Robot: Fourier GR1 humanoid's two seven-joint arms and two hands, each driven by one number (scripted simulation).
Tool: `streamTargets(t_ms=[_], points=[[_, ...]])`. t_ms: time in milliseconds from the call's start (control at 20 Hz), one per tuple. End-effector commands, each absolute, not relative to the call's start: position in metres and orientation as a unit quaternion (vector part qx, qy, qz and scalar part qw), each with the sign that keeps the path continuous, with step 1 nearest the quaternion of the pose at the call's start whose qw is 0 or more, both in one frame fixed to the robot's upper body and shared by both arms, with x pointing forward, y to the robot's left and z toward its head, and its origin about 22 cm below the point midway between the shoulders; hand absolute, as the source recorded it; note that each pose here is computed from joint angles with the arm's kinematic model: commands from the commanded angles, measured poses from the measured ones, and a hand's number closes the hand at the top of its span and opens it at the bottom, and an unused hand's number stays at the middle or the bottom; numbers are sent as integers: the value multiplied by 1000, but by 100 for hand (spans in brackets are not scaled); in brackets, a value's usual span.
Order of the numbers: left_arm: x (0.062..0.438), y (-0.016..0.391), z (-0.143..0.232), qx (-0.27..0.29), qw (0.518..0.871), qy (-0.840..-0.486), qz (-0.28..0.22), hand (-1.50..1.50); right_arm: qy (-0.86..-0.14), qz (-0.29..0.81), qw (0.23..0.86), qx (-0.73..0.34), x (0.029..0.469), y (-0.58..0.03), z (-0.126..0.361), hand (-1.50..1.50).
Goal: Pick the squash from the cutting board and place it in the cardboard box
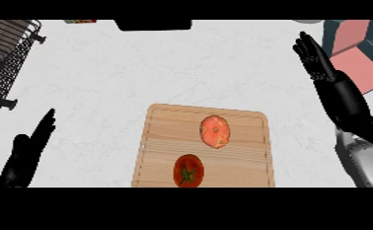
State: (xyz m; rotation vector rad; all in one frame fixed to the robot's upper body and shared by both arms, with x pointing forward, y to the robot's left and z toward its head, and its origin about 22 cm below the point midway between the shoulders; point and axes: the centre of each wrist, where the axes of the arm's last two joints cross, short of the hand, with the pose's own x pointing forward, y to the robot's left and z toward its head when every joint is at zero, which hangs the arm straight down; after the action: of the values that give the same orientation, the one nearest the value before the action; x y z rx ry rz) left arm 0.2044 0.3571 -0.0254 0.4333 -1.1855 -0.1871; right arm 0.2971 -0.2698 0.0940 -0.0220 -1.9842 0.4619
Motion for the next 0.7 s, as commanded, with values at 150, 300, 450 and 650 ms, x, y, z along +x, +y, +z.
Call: streamTargets(t_ms=[150, 300, 450, 650], points=[[246, 362, 18, 267, 732, -617, -110, 0, -743, 276, 568, 224, 299, -213, 46, -150], [243, 362, 16, 257, 739, -612, -119, 0, -784, 481, 380, 101, 314, -220, 138, -150], [261, 348, 25, 271, 715, -635, -111, 0, -706, 561, 406, 147, 305, -207, 61, -150], [266, 344, 16, 266, 713, -640, -106, 0, -728, 396, 473, 300, 313, -234, -2, -150]])
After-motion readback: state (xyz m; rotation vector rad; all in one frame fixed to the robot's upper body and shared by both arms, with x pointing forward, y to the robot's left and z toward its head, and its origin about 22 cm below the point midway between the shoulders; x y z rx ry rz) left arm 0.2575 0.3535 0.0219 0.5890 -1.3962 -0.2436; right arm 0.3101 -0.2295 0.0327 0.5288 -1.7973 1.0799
